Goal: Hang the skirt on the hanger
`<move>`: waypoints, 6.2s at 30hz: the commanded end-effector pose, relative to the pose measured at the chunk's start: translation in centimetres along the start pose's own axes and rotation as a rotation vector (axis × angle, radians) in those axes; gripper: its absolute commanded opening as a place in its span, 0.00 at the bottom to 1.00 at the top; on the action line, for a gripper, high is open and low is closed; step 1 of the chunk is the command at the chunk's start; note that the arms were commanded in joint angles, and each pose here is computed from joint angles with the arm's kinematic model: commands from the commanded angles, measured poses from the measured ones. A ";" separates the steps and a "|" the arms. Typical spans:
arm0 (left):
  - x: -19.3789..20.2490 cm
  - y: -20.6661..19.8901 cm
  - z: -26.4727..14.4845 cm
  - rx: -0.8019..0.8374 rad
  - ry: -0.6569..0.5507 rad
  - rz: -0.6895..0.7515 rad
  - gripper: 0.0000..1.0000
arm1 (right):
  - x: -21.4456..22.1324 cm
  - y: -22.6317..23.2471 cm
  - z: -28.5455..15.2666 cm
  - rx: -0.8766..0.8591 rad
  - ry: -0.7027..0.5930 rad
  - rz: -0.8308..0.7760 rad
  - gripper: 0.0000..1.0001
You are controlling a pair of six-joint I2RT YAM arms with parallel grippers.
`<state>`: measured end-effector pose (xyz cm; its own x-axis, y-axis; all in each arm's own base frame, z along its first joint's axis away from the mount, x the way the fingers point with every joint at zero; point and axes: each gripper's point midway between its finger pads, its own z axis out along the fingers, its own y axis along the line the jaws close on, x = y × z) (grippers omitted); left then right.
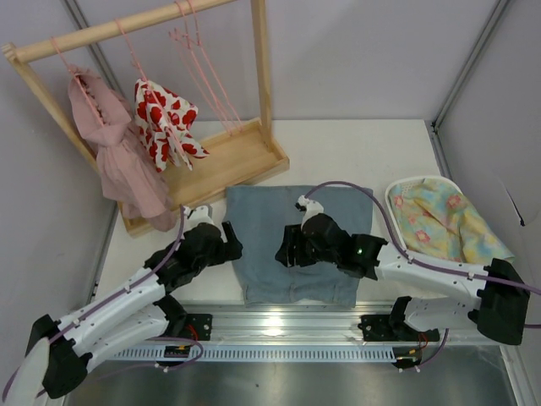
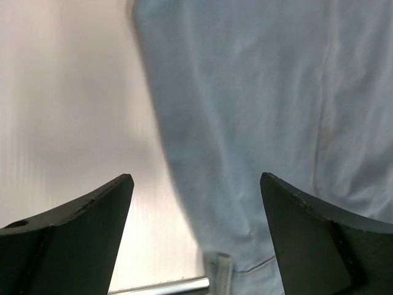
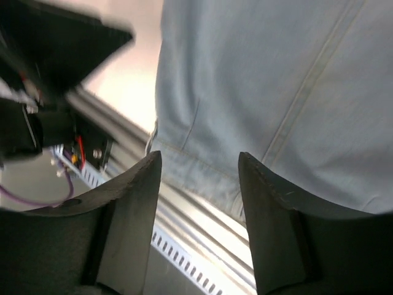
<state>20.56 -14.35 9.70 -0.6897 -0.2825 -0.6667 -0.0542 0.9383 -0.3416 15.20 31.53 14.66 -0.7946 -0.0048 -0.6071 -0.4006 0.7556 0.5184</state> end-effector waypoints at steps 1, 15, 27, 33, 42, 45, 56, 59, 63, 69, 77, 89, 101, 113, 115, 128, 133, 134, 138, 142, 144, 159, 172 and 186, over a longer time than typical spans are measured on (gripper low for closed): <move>3.8 1.9 0.0 -0.014 0.094 -0.087 0.90 | -4.0 -0.7 0.3 0.048 -0.072 0.012 0.60; 4.9 0.8 2.7 0.021 0.109 -0.084 0.91 | -7.0 -11.1 -2.5 0.265 -0.153 0.142 0.76; 8.5 0.0 2.6 0.116 0.205 -0.125 0.88 | -11.3 -4.3 3.4 0.104 -0.179 0.034 0.75; 10.1 0.6 0.8 0.131 0.207 -0.223 0.87 | -13.7 -0.9 10.1 0.071 -0.168 0.002 0.74; 12.6 1.1 -0.4 0.110 0.266 -0.286 0.85 | -12.1 2.4 20.5 0.031 -0.043 -0.037 0.74; 12.8 1.1 -0.8 0.108 0.276 -0.282 0.84 | -11.3 3.4 22.1 0.021 -0.028 -0.032 0.74; 14.6 1.4 -1.0 0.132 0.311 -0.294 0.77 | -11.8 3.8 25.7 0.042 -0.051 -0.018 0.75; 14.6 0.9 -1.0 0.157 0.309 -0.279 0.72 | -12.4 3.8 26.1 0.053 -0.079 -0.013 0.74; 14.8 1.6 -0.6 0.118 0.304 -0.272 0.70 | -12.7 3.2 26.9 0.080 -0.090 -0.023 0.72; 14.8 2.3 -0.3 0.094 0.288 -0.270 0.63 | -13.8 2.3 27.3 0.097 -0.117 -0.016 0.49; 14.9 2.7 0.1 0.082 0.271 -0.281 0.19 | -15.5 1.8 27.0 0.056 -0.127 0.012 0.02; 7.7 2.7 -1.5 0.004 0.065 -0.136 0.00 | -18.6 2.4 23.1 0.037 -0.188 -0.038 0.00; 11.6 1.0 -0.4 0.132 0.196 -0.191 0.00 | -15.3 4.8 24.0 0.034 -0.140 -0.096 0.56; 14.5 -1.8 -2.1 0.284 0.285 -0.131 0.00 | -12.3 1.1 23.8 0.143 -0.078 -0.095 0.57; 14.4 -1.3 -2.1 0.255 0.280 -0.123 0.00 | -12.7 1.0 22.9 0.138 -0.077 -0.090 0.58; 9.1 -1.3 -0.4 0.157 0.137 -0.112 0.00 | -10.4 -3.6 9.5 0.178 -0.103 -0.060 0.75; 4.5 -2.5 1.0 0.148 0.062 -0.015 0.00 | -6.1 -8.2 5.1 0.274 -0.096 -0.009 0.78; 3.9 -2.6 1.2 0.139 0.055 0.010 0.00 | -6.3 -8.8 3.9 0.293 -0.128 0.001 0.79; 0.1 -4.5 1.2 0.144 0.013 0.116 0.00 | -3.2 -12.4 2.4 0.365 -0.092 0.062 0.79; -3.4 -6.8 0.5 0.190 -0.040 0.213 0.00 | 0.0 -13.3 1.4 0.353 -0.060 0.114 0.78; -5.1 -8.1 0.5 0.212 -0.055 0.228 0.00 | 1.1 -14.0 0.7 0.363 -0.069 0.123 0.78; -9.3 -17.4 1.2 0.429 -0.020 0.358 0.00 | 9.9 -13.3 0.6 0.322 0.027 0.240 0.70; -6.8 -19.9 3.1 0.330 0.052 0.455 0.00 | 8.4 -9.5 -1.3 0.323 0.003 0.159 0.70; -6.6 -9.9 5.7 -0.033 -0.005 0.151 0.61 | 4.3 -4.4 -4.5 0.114 -0.076 -0.043 0.77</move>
<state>28.80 -24.86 10.82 -0.7578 0.0044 -0.6525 0.1536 0.9731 -0.1718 12.52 24.35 13.27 -0.7495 0.1077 -0.6532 -0.2826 0.8402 0.4628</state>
